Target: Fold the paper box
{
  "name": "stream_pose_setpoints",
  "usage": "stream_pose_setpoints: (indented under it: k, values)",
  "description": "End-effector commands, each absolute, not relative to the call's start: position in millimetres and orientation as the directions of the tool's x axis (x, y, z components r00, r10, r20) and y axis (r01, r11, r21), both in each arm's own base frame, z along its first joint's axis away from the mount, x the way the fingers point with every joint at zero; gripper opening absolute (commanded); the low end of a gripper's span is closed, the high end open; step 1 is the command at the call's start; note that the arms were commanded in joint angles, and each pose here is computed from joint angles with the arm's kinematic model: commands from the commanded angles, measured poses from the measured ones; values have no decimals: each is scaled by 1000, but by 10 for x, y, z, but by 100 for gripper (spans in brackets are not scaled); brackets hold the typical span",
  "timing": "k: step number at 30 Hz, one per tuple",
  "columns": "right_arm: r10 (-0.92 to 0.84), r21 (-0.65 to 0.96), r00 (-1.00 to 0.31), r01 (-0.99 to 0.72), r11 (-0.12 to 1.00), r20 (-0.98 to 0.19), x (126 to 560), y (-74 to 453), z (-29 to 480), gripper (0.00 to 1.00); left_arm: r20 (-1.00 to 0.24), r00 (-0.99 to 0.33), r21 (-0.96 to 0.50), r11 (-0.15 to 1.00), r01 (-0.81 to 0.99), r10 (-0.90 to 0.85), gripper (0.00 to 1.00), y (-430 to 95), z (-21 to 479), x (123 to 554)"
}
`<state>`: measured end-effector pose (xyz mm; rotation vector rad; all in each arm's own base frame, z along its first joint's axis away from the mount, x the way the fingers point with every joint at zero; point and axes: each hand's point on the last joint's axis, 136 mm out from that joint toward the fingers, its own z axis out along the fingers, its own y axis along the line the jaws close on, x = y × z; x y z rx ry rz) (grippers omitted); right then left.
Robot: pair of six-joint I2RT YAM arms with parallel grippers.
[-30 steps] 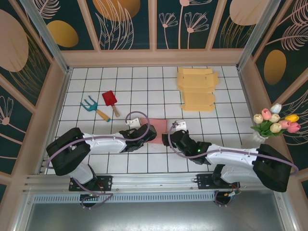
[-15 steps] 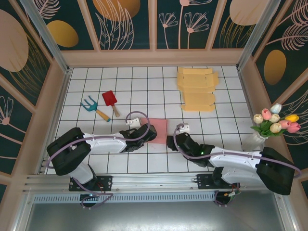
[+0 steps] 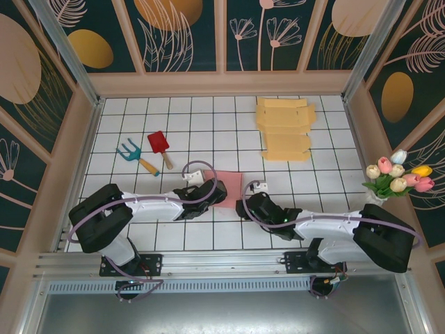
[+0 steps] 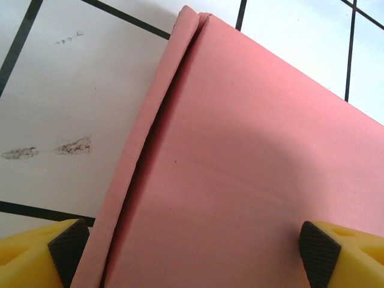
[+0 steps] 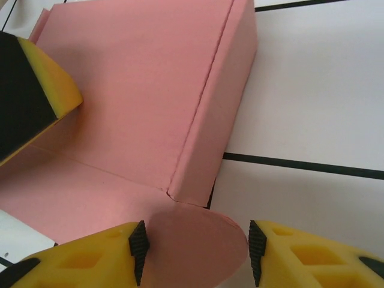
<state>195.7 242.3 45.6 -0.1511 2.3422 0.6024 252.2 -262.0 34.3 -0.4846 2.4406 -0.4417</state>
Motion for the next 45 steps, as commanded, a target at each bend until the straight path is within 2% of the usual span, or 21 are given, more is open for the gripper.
stream_pose_setpoints:
  k: [1, 6, 8, 11, 24, 28, 36, 45]
  values:
    - [69, 428, -764, -282, 859, -642, 1924, 2565, 475, 52, -476, -787, -371, 901, -224, -392, 91, -2627, 196, 2452]
    - [51, 414, -769, -286, 864, -637, 1914, 2606, 453, 52, -477, -789, -368, 903, -221, -388, 91, -2624, 194, 2449]
    - [42, 366, -762, -262, 893, -646, 1949, 2544, 440, 61, -479, -788, -368, 903, -221, -388, 91, -2621, 205, 2450]
    - [37, 326, -751, -241, 914, -659, 1972, 2465, 464, 64, -480, -787, -370, 903, -220, -388, 91, -2611, 222, 2445]
    - [60, 308, -707, -228, 924, -705, 1904, 2373, 748, 65, -485, -783, -369, 903, -221, -390, 91, -2581, 243, 2437]
    - [79, 366, -712, -259, 894, -697, 1875, 2483, 770, 64, -484, -784, -370, 903, -219, -389, 91, -2594, 247, 2445]
    - [39, 352, -731, -281, 893, -682, 1889, 2622, 614, 63, -485, -785, -368, 904, -216, -385, 91, -2589, 253, 2437]
    - [11, 367, -744, -316, 875, -668, 1873, 2782, 589, 53, -485, -787, -364, 906, -215, -382, 91, -2582, 234, 2431]
